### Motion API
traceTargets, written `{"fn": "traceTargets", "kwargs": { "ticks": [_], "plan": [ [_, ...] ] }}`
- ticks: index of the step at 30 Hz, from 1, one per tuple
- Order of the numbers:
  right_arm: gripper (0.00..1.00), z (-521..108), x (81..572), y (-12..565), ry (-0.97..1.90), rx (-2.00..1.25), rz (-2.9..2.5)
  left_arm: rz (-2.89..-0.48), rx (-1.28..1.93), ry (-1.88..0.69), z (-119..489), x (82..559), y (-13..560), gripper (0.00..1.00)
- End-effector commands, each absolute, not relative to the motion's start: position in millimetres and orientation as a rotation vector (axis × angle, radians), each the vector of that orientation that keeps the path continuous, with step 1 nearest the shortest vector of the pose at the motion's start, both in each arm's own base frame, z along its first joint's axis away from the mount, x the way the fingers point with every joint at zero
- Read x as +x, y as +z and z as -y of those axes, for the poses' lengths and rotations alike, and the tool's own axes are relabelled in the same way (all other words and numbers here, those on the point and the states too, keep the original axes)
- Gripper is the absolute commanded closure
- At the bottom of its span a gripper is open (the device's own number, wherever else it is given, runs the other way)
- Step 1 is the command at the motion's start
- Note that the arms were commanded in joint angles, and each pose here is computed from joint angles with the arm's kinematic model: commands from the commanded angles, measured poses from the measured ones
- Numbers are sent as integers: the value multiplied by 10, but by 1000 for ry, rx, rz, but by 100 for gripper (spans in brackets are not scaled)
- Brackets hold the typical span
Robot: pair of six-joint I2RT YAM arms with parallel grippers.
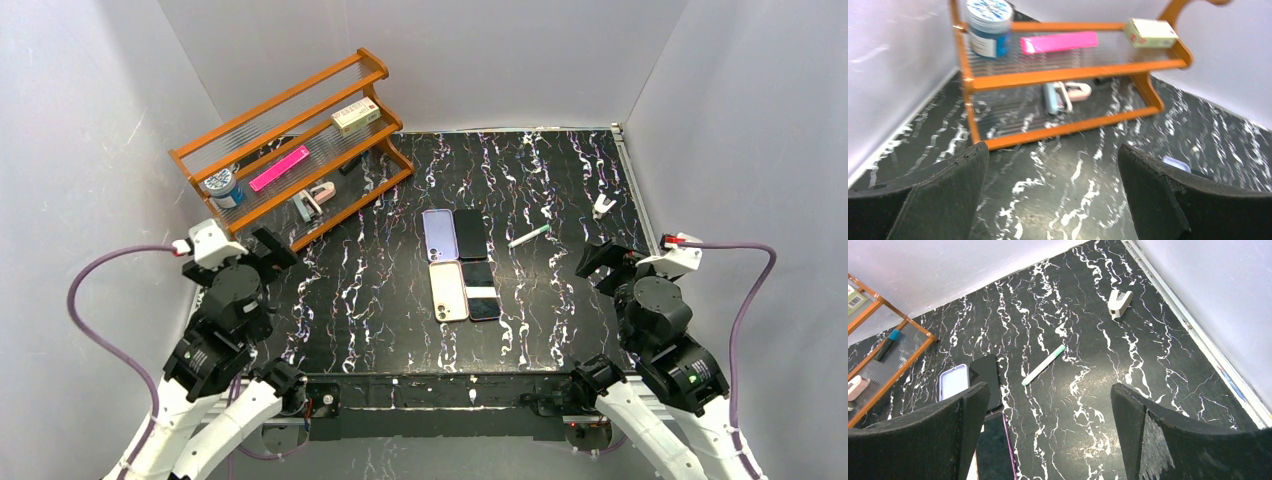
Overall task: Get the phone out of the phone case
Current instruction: Reset both arms
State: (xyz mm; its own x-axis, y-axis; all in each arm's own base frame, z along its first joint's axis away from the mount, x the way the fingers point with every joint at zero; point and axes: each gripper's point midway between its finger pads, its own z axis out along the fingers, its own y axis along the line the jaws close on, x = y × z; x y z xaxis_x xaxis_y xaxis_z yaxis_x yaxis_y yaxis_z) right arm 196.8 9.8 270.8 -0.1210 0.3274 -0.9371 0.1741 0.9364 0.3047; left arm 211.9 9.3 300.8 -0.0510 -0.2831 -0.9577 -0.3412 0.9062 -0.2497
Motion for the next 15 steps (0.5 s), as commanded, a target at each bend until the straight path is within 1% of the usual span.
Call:
{"fn": "traceTargets", "kwargs": {
  "ticks": [1,5,15],
  "plan": [
    [1,29,1921,2896,110,414,-1637,-1553,-613,267,-578,1862,3077,2],
    [1,35,1923,2886,106,417,-1637,-1518,-654,293,-691,1771,3068,2],
    [1,1,1942,2854,113,404,-1645,-1554,-628,300,-656,1788,2922,2]
  ]
}}
